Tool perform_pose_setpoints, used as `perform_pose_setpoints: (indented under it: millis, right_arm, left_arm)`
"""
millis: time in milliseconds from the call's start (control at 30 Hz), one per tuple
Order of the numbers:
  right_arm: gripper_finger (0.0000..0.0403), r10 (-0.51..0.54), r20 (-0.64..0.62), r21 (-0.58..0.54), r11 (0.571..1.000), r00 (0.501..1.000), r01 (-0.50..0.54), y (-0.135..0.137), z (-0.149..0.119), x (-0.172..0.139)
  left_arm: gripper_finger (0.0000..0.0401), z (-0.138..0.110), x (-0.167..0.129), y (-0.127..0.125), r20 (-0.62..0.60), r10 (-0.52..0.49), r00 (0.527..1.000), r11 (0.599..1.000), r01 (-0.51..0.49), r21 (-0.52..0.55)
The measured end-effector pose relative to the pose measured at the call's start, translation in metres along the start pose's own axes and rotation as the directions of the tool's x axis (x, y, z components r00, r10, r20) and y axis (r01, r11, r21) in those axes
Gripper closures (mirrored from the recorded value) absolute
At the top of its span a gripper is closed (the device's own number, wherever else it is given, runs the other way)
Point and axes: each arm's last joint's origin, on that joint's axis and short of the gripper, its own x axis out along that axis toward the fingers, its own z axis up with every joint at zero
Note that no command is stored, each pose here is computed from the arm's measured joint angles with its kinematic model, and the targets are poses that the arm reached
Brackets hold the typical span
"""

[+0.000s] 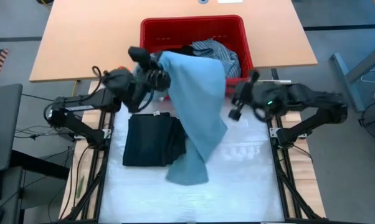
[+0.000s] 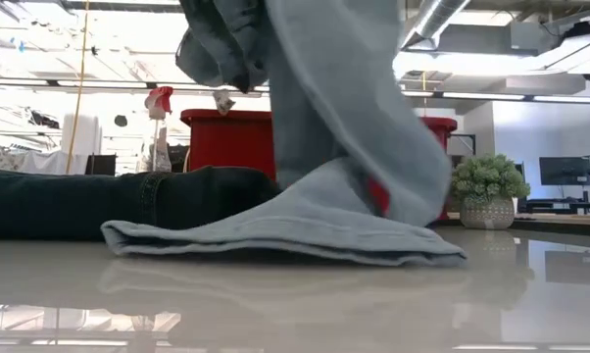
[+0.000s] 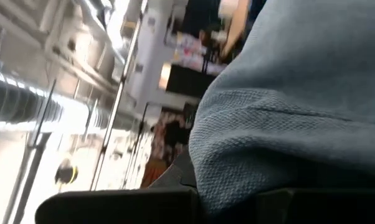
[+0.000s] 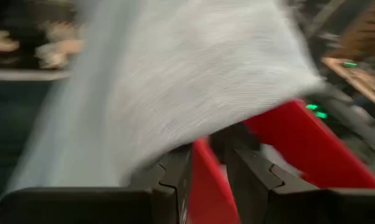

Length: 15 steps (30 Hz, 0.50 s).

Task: Fold Laundry from Bin
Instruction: Fold the light blue pants

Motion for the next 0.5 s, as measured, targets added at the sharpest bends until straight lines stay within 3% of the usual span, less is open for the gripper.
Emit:
perform_pose_setpoints:
  millis: [67, 133, 233, 300, 433, 500]
  right_arm:
    - [0.0281, -0.023, -0.026, -0.093, 0.995, 0.999, 0.021, 0.016, 0.0, 0.007]
    - [0.0281, -0.127, -0.05, -0.165, 0.979, 0.991, 0.117, 0.028, -0.002, 0.013]
    - [0.0281, -0.188, -0.057, -0.107, 0.978, 0.98, 0.182, 0.036, -0.001, 0.022]
    - [0.0281, -0.099, -0.067, -0.059, 0.994, 0.993, 0.095, 0.046, -0.003, 0.039]
    - [0.0281, 0.081, -0.156, -0.079, 0.992, 0.984, -0.094, 0.075, -0.029, 0.084]
    - [0.0281, 0.125, -0.159, -0.042, 0.99, 0.979, -0.133, 0.083, -0.044, 0.103]
  left_arm:
    - [0.0396, -0.006, 0.012, -0.001, -0.042, 0.007, 0.999, 1.0, -0.006, 0.023]
    - [0.0396, -0.011, 0.021, -0.001, -0.076, 0.017, 0.997, 1.0, -0.015, 0.027]
    - [0.0396, -0.018, 0.03, 0.001, -0.112, 0.03, 0.993, 0.999, -0.027, 0.027]
    - [0.0396, -0.021, 0.034, 0.001, -0.123, 0.034, 0.992, 0.999, -0.03, 0.028]
    - [0.0395, -0.025, 0.041, 0.002, -0.13, 0.041, 0.991, 0.999, -0.039, 0.014]
    - [0.0392, -0.027, 0.043, 0.002, -0.139, 0.044, 0.989, 0.999, -0.044, 0.004]
